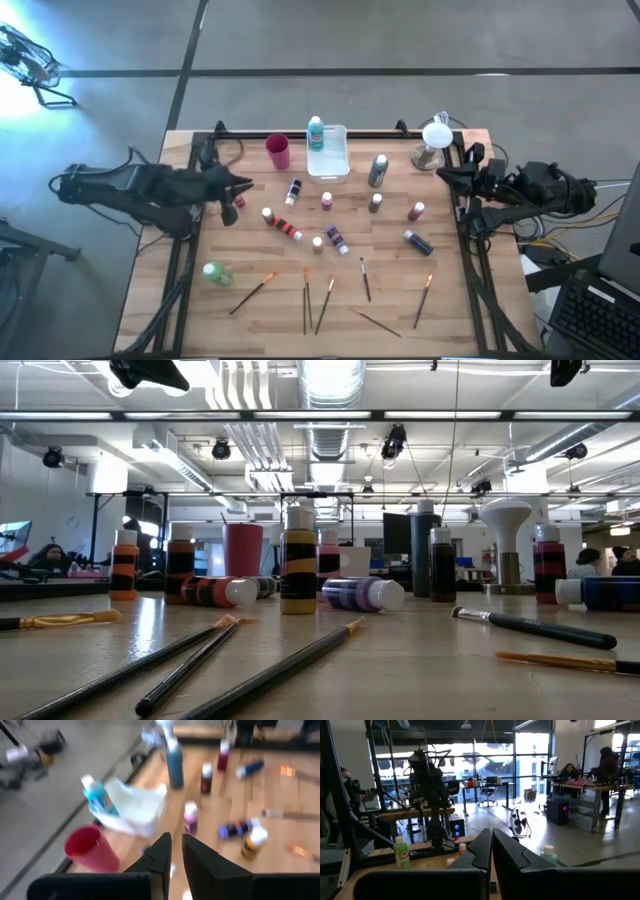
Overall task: Pick & Place Paint Supplies
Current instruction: Put the black paint bottle into the white bin
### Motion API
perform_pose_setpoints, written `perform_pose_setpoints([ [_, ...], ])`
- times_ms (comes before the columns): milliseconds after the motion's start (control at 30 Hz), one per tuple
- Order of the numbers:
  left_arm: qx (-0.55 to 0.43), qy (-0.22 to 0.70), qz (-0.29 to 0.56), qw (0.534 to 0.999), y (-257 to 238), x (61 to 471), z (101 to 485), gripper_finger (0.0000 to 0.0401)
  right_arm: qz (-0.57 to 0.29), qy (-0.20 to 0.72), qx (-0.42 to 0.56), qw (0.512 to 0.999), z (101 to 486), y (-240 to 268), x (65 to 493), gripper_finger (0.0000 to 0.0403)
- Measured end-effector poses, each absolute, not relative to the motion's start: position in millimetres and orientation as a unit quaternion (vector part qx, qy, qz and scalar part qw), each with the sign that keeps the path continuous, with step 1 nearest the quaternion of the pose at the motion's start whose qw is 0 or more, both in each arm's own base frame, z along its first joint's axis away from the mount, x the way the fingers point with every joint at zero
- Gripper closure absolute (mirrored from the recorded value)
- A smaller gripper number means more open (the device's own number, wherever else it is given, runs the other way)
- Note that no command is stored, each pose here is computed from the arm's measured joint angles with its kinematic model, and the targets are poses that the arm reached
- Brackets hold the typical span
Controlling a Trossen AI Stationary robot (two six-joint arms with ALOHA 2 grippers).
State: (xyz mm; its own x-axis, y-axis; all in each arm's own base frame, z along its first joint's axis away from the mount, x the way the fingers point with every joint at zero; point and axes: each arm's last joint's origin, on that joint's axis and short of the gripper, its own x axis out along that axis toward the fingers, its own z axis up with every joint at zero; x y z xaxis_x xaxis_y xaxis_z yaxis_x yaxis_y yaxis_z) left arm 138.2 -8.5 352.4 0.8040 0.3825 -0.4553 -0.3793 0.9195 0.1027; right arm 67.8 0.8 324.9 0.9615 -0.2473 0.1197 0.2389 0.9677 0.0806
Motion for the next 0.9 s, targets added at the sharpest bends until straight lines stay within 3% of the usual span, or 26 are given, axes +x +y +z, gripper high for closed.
perform_pose_setpoints([
  [333,-0.047,0.39,0.179,0.902,-37,170,328,0.037,-0.123,-0.061,0.033,0.99,324,1,68,0.039],
  [700,-0.073,0.436,0.182,0.878,-66,184,338,0.0392,-0.123,-0.055,0.031,0.99,321,1,70,0.039],
  [900,-0.089,0.456,0.278,0.841,-60,173,338,0.0397,-0.123,-0.04,0.026,0.991,311,2,74,0.039],
])
